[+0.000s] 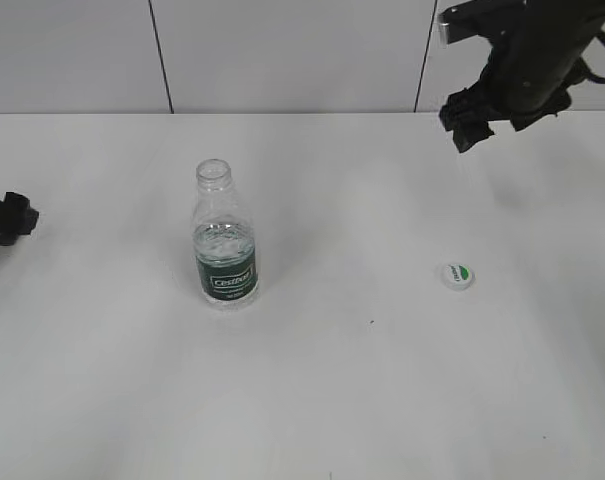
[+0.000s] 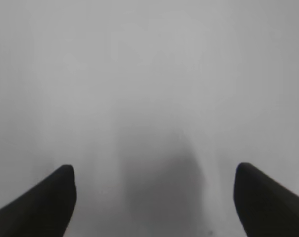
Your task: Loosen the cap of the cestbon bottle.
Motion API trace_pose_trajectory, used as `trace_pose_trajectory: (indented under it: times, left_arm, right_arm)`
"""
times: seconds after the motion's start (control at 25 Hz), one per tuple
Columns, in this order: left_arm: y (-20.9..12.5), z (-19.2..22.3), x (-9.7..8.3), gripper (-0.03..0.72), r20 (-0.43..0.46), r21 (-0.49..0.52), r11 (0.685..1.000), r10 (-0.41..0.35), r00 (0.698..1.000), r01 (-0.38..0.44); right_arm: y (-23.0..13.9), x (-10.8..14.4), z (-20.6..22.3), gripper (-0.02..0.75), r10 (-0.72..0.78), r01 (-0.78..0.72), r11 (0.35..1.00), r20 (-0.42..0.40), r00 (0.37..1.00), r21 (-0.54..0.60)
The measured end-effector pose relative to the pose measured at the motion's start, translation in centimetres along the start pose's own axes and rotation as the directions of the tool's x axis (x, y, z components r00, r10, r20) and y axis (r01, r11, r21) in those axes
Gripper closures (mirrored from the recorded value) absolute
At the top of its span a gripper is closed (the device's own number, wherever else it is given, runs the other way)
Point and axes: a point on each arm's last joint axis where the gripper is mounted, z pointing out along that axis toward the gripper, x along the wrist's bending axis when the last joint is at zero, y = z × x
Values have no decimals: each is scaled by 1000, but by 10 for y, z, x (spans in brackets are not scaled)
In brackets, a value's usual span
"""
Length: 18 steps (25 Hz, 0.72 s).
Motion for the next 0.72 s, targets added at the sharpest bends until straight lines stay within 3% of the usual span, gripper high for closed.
trace_pose_trajectory:
  times: [0.12,0.24,0.32,0.44,0.52,0.6,0.72]
  left_arm:
    - [12,-2,13,104,-80,204,979,-3,997,19]
    - [36,-11,22,104,-152,355,930,-40,988,92]
    - [48,-21,26,104,-189,455,877,-72,979,153]
    - [68,-37,31,104,-208,557,805,-104,973,205]
    - [81,-49,31,104,-176,609,765,-130,976,212]
    - [95,-58,28,104,-120,621,754,-178,977,214]
    - [114,-73,26,104,-74,592,775,-224,972,223]
  right_arm:
    - [2,-9,-9,144,5,-9,998,66,998,61]
    - [0,-13,-18,144,29,-43,987,94,995,154]
    - [-2,-15,-24,144,45,-65,976,102,994,206]
    - [-1,-13,-34,144,60,-74,961,60,996,265]
    - [3,-10,-41,144,68,-65,960,-1,998,271]
    - [12,-7,-49,144,72,-56,969,-60,996,241]
    - [23,-6,-60,144,85,-65,980,-99,991,189]
